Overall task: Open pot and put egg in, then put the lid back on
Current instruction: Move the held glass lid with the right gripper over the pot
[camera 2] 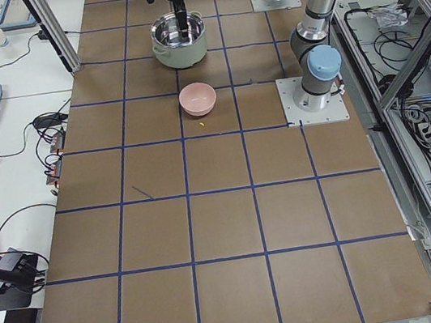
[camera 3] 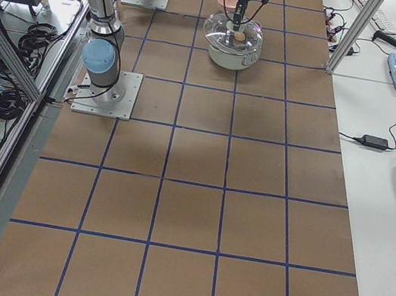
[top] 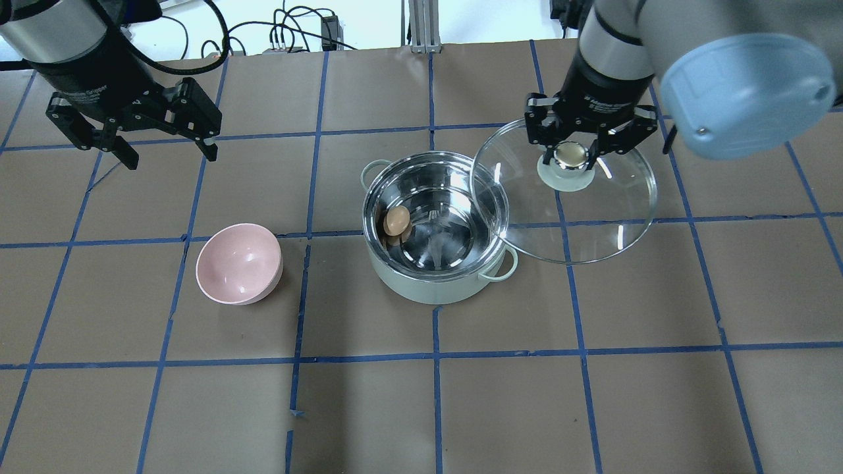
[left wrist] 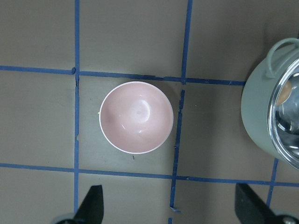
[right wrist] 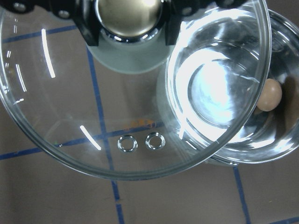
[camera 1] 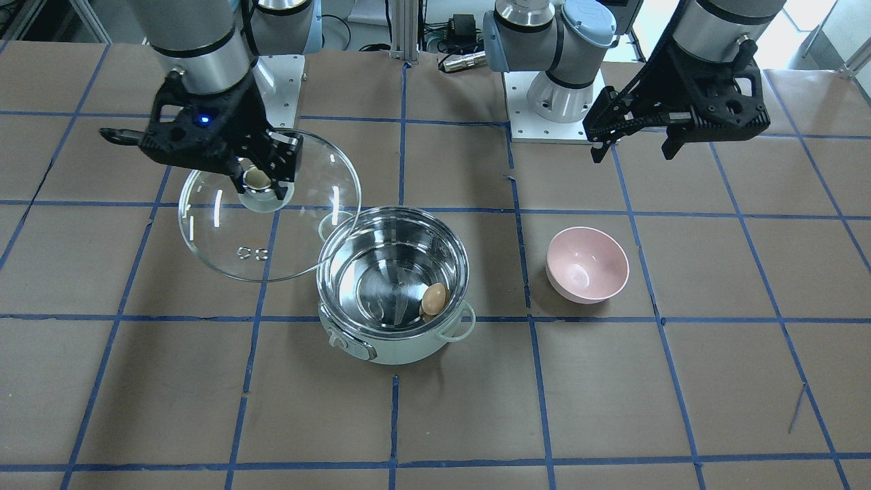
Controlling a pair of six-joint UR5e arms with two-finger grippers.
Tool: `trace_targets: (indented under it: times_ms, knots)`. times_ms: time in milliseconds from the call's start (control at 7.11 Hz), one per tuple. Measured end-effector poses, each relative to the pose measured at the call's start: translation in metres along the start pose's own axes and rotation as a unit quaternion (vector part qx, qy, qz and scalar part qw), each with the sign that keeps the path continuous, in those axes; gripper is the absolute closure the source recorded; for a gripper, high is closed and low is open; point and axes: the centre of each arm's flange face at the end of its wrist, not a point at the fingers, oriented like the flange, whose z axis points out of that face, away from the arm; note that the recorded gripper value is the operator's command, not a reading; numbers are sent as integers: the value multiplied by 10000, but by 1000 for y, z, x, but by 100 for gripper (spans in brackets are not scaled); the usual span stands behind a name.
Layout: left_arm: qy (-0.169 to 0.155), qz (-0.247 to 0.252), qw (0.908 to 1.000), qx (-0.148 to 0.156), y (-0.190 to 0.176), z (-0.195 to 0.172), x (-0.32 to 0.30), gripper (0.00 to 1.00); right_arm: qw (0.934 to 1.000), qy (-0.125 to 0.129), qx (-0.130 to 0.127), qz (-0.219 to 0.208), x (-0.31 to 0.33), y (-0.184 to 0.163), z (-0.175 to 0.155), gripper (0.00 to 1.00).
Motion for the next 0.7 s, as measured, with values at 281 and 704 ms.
trace_targets:
  times_ms: [281, 704]
  knots:
    - [20, 3, 10000, -25, 2, -1, 1, 0, 9994, -154, 220, -218, -68, 14, 27, 74]
    - [19, 3, 10000, -11, 3, -3, 1, 0, 9973, -283, 317, -597, -121, 32, 77, 73]
